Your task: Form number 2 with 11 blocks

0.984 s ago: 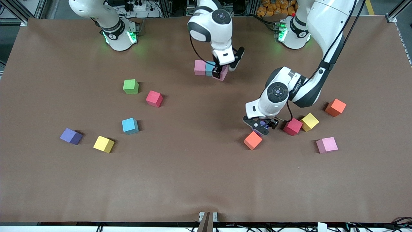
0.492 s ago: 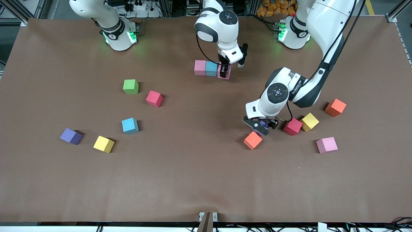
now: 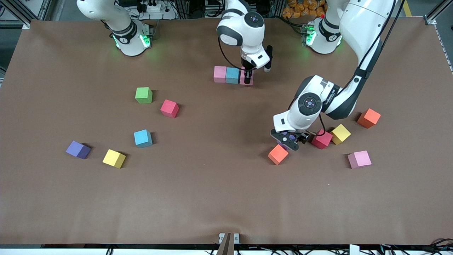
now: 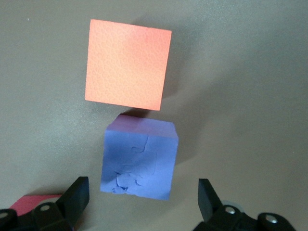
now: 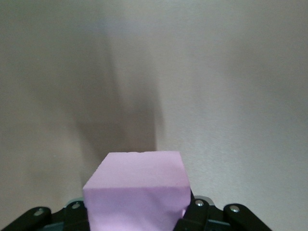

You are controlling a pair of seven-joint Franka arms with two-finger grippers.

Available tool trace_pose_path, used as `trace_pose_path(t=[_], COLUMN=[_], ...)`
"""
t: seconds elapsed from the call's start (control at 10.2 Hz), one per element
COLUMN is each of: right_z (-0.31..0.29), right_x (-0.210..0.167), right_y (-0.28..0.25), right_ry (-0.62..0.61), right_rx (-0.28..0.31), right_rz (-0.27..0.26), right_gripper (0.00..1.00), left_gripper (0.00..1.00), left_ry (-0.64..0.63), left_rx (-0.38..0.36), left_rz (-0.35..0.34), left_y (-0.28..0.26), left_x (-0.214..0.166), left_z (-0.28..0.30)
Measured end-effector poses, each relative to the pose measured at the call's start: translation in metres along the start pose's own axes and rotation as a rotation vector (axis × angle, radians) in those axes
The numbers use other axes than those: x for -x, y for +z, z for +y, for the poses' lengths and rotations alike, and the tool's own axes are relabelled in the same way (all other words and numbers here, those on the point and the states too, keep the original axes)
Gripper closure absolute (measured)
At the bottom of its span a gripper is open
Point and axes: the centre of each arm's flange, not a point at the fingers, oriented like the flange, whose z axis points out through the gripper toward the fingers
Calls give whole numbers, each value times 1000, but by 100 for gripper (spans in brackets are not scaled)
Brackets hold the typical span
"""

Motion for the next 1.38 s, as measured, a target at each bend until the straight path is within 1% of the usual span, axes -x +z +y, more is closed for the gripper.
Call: trace_pose_path(t=[0.49, 1.38], right_z=[-31, -23], right_x=[-5, 0], right_y=[9, 30], right_ry=[-47, -35], right_rx=[-3, 0], right_rz=[-13, -46], right_gripper=[37, 37], left_gripper=[0, 0], left_ry=[5, 3], left_rx=[-1, 5], left_rz=[5, 8], left_y=[-2, 5], left_x=[-1, -4], left_z=[-1, -2])
